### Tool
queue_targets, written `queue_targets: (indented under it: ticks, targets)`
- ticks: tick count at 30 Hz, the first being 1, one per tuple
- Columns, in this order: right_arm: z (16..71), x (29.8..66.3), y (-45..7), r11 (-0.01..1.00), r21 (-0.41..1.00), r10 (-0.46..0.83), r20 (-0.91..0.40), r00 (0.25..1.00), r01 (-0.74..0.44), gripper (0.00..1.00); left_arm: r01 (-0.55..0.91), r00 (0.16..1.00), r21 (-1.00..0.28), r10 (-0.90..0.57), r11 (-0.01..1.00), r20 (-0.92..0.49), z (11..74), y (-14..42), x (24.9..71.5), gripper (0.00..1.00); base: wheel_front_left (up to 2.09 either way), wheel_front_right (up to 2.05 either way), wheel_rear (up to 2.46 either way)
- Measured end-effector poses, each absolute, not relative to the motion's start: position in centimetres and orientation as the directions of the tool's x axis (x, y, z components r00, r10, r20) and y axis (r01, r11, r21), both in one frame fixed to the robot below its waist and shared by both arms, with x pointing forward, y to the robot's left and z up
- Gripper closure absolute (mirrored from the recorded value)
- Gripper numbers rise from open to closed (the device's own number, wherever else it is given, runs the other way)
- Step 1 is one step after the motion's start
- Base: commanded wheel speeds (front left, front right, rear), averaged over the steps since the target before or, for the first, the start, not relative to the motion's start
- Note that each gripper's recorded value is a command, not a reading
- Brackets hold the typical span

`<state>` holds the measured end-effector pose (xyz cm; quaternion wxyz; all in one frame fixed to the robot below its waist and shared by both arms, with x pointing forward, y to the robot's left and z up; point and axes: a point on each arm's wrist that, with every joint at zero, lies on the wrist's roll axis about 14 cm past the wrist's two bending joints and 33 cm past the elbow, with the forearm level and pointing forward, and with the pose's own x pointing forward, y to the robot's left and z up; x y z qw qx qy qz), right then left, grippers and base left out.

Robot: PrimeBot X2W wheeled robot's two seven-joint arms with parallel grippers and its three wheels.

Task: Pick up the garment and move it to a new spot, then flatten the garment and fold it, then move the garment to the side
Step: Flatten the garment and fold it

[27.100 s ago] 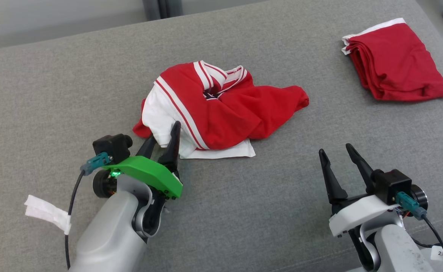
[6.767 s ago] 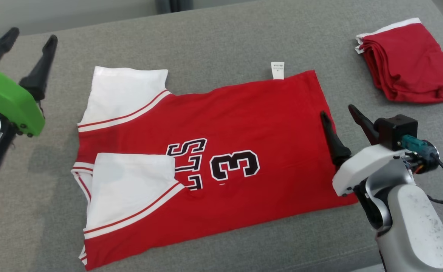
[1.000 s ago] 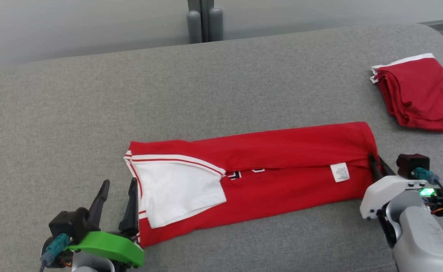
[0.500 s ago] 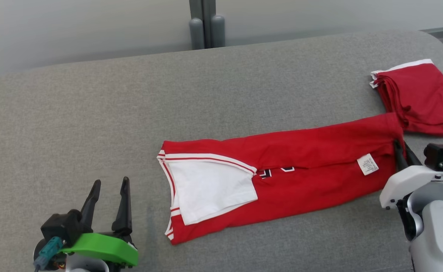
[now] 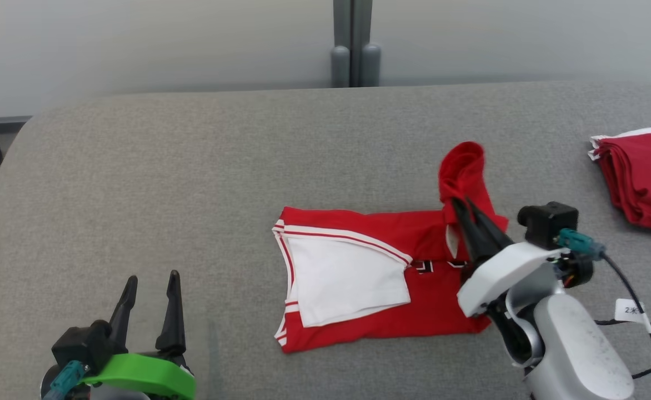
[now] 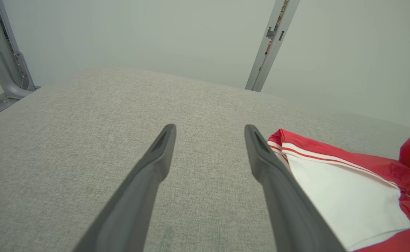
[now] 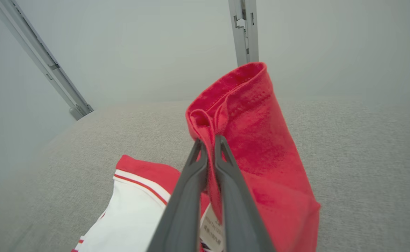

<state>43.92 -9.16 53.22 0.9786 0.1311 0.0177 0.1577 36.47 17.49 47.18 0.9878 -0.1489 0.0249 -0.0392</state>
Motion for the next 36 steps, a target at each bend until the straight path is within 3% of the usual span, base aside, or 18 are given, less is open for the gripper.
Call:
queue_targets:
  ticks: [10, 25, 26, 27, 28, 29, 36]
  targets:
    - [50.7, 41.0, 2.3, 0.748, 0.359, 0.613, -0.051, 0.788, -0.558, 1.00, -0.011, 0.999, -0.299, 0.000, 0.954, -0.036, 47.2, 20.1, 34.7, 0.00, 0.00, 0.00, 0.00]
    - [47.8, 41.9, 7.7, 0.659, 0.403, 0.727, -0.127, 0.675, -0.635, 1.00, -0.057, 0.997, -0.298, 0.036, 0.953, -0.074, 45.8, 20.8, 34.8, 0.00, 0.00, 0.00, 0.00]
    - [47.6, 41.8, 7.9, 0.653, 0.409, 0.733, -0.133, 0.667, -0.637, 0.96, -0.056, 0.997, -0.298, 0.036, 0.953, -0.073, 45.9, 20.9, 34.9, 0.00, 0.00, 0.00, 0.00]
    - [47.4, 41.6, 8.1, 0.648, 0.415, 0.739, -0.139, 0.659, -0.639, 0.69, -0.057, 0.997, -0.297, 0.036, 0.953, -0.075, 45.8, 20.9, 35.0, 0.00, 0.00, 0.00, 0.00]
    - [47.2, 41.5, 8.3, 0.644, 0.415, 0.745, -0.146, 0.651, -0.643, 0.53, -0.056, 0.997, -0.297, 0.035, 0.953, -0.076, 45.8, 20.9, 35.0, 0.00, 0.00, 0.00, 0.00]
    - [47.2, 41.3, 8.5, 0.640, 0.415, 0.748, -0.146, 0.647, -0.647, 0.00, -0.057, 0.996, -0.296, 0.035, 0.953, -0.078, 45.7, 20.9, 35.0, 0.00, 0.00, 0.00, 0.00]
    - [49.1, 41.8, 8.4, 0.631, 0.403, 0.744, -0.072, 0.665, -0.663, 0.00, -0.033, 0.997, -0.298, 0.011, 0.954, -0.074, 45.7, 20.1, 35.3, 0.00, 0.00, 0.00, 0.00]
